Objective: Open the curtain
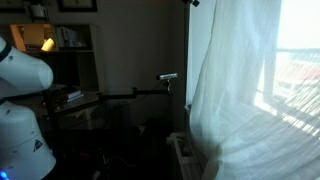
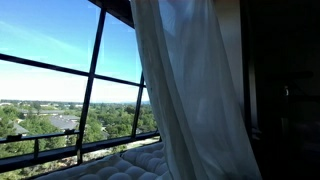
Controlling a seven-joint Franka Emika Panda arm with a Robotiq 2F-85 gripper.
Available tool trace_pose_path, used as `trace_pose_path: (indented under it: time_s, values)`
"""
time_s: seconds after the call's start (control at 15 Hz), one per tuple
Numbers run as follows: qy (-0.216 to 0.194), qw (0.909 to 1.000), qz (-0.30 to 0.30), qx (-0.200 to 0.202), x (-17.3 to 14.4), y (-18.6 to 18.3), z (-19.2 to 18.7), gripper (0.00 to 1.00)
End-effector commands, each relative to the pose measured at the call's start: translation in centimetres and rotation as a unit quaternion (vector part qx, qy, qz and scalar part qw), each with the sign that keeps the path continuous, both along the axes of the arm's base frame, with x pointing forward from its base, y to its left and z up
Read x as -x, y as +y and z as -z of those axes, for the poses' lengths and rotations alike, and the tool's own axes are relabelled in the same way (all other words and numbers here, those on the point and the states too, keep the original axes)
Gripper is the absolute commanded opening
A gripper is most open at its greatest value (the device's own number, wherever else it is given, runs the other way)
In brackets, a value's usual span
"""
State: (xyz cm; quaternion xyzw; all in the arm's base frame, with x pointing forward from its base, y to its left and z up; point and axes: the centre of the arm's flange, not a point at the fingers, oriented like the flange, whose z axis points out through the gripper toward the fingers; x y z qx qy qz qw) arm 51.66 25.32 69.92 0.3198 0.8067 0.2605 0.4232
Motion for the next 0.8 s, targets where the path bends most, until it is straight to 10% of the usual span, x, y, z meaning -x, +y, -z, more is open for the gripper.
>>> trace_pose_path:
  time_s: [0.0,0.73]
  values:
    - [-0.053,0.9955,0.051,0.060,0.2,-0.6,-1.4,1.00]
    - [-0.177,0.9428,0.156,0.236,-0.6,-3.0,-2.7,1.00]
